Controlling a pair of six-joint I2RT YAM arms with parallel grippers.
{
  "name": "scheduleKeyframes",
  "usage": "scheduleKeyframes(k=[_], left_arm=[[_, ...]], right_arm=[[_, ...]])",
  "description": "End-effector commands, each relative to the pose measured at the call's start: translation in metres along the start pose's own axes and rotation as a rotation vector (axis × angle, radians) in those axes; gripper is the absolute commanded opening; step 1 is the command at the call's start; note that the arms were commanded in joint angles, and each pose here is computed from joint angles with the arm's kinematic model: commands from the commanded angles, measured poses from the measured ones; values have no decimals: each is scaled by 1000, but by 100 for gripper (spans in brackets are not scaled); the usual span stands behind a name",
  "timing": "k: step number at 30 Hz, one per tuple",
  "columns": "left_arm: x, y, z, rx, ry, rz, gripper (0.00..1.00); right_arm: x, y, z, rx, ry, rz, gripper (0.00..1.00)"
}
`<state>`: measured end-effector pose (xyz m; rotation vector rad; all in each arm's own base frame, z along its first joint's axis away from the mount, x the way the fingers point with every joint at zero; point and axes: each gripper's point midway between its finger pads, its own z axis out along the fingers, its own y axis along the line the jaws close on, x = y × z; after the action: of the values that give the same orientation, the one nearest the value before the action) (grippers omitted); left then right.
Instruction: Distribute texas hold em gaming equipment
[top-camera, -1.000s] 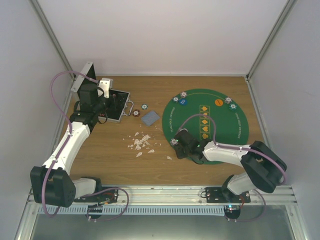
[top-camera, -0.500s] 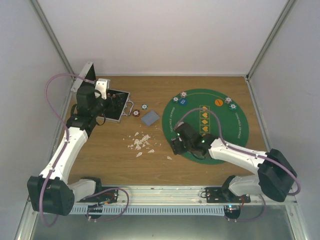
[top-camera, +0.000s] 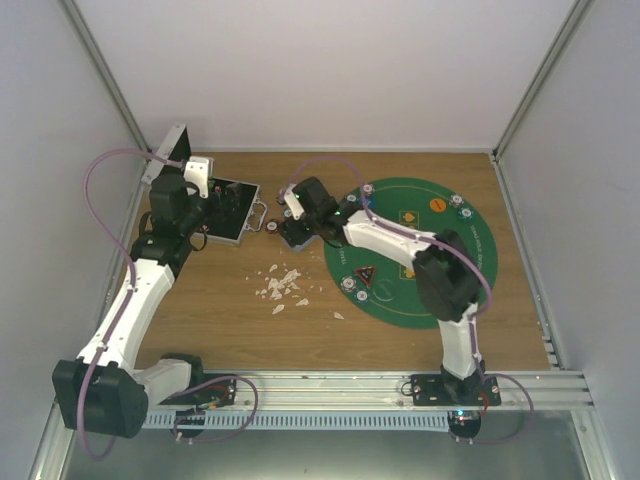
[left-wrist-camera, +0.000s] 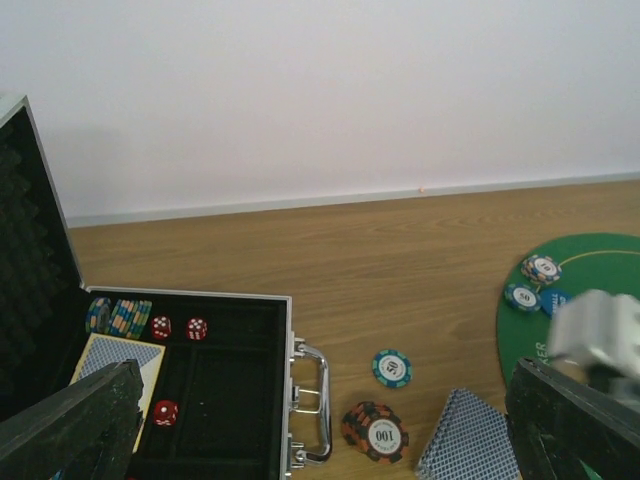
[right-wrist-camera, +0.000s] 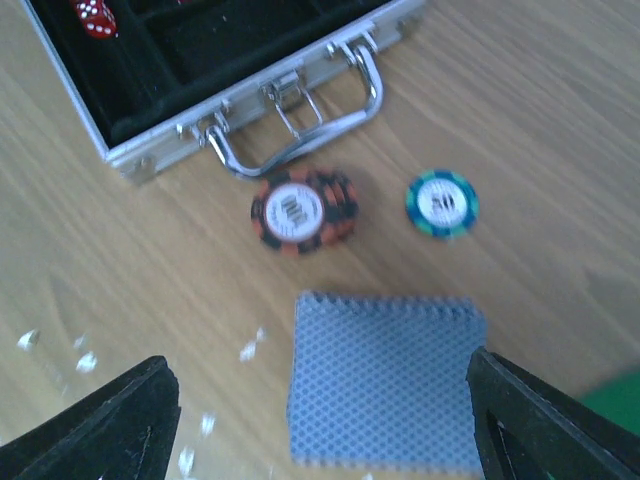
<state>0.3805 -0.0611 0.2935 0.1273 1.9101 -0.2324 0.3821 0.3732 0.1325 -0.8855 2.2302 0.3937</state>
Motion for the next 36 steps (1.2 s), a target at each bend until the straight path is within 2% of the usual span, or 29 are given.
scheduleKeyframes(k=[1, 12, 20, 36], left_arm=[[-6, 5, 4, -26, -25, 24, 99], [-10, 0, 2, 38, -34, -4, 99], [-9, 2, 4, 58, -28, -25, 99], [-6, 1, 7, 83, -21, -42, 99]], right_arm=[[-11, 8, 36, -95, 20, -132, 79], [-13, 23, 75, -225, 37, -265, 80], [-11, 15, 96, -213, 67, -309, 80], [-4, 9, 111, -230, 102, -354, 81]])
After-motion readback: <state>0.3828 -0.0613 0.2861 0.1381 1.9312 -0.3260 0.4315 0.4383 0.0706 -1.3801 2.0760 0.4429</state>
